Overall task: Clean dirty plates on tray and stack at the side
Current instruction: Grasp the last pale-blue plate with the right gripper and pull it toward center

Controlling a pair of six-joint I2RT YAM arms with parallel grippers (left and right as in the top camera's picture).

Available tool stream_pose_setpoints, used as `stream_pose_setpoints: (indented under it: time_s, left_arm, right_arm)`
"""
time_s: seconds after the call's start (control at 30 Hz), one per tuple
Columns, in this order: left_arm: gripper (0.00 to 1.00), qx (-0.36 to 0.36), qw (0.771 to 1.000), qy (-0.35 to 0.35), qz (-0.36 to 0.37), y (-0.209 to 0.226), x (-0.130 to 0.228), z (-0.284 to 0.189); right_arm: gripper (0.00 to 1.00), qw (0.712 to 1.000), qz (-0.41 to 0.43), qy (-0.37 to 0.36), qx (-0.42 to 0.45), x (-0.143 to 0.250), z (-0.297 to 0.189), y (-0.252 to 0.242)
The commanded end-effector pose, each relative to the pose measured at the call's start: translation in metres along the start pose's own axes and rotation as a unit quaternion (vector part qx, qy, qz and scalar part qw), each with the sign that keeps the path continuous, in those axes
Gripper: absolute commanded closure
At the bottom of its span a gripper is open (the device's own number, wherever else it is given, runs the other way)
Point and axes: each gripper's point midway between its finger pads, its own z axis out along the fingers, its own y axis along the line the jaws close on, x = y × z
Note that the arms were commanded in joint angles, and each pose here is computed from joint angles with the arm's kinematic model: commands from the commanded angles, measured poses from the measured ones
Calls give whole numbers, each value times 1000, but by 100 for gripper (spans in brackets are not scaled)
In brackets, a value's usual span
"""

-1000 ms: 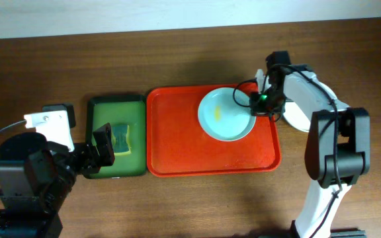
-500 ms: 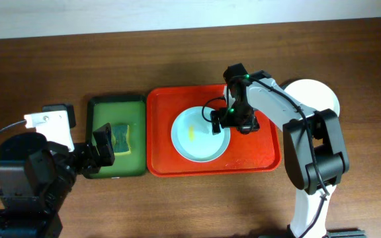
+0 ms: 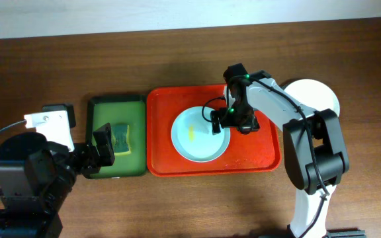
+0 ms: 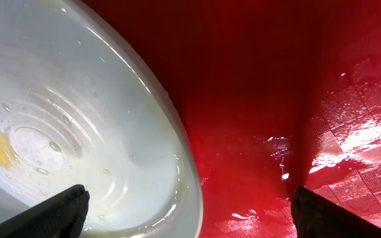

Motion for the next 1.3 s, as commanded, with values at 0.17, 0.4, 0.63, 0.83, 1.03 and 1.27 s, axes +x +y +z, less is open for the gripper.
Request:
stream_pose_setpoints:
  time_s: [0.17, 0.4, 0.63, 0.83, 1.03, 1.27]
  left_arm:
    - [1, 2, 1000, -6, 1, -1, -3, -3]
    - [1, 2, 1000, -6, 1, -1, -3, -3]
    - [1, 2, 1000, -6, 1, -1, -3, -3]
    - [1, 25, 999, 21, 0, -8, 7, 2]
    - [41, -12, 939, 342, -25, 4, 109, 93]
    - [55, -96, 897, 431, -32, 38, 168, 223]
  right_arm:
    - [2, 1000, 1, 5, -2, 2, 3, 2]
    - [2, 1000, 1, 5, -2, 2, 3, 2]
    - [1, 999, 3, 19, -49, 8, 2, 18]
    - [96, 998, 2, 8, -60, 2, 2, 22]
    - [96, 998, 22, -6, -60, -6, 2, 22]
    - [96, 998, 21, -10, -61, -8, 1, 23]
